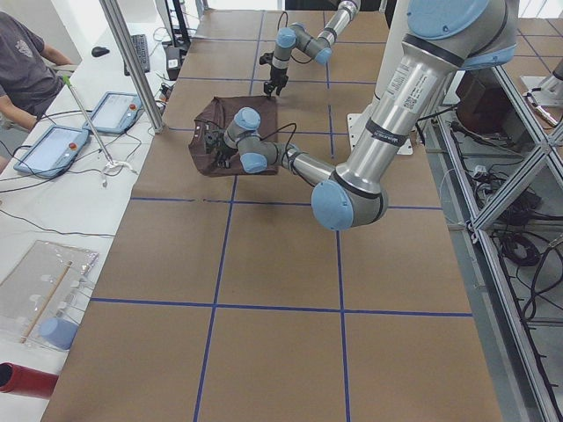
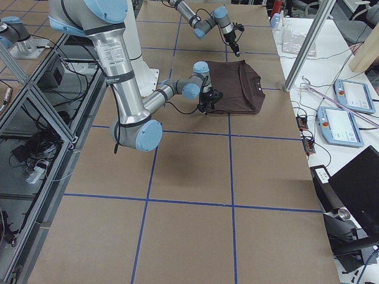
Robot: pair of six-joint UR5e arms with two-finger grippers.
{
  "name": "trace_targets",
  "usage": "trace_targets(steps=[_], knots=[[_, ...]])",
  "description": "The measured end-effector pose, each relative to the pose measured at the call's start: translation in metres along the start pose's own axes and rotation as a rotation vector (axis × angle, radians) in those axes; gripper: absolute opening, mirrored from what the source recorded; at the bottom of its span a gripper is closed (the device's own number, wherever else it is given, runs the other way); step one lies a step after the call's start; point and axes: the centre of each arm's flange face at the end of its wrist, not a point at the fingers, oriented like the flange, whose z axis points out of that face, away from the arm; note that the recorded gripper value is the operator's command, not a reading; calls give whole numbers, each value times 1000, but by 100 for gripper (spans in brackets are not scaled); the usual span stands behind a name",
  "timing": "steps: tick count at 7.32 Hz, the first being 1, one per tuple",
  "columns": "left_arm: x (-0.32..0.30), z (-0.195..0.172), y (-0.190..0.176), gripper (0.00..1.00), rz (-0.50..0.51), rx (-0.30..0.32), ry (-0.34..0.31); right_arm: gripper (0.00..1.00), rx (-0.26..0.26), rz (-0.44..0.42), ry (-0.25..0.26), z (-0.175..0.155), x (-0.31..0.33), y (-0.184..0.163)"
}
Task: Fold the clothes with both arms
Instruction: 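Move the right gripper to the folded side edge while the left gripper holds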
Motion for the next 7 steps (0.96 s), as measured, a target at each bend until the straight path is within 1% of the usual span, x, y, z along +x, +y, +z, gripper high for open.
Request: trace_targets(steps=[3, 6, 7], knots=[[6, -8, -1, 40, 3, 2, 15, 0, -10, -3, -6, -3, 0, 6], [8, -11, 0, 40, 3, 1, 19, 0, -33, -11, -38, -22, -4, 12], [8, -11, 0, 40, 3, 1, 19, 44, -37, -13, -41, -25, -4, 14]])
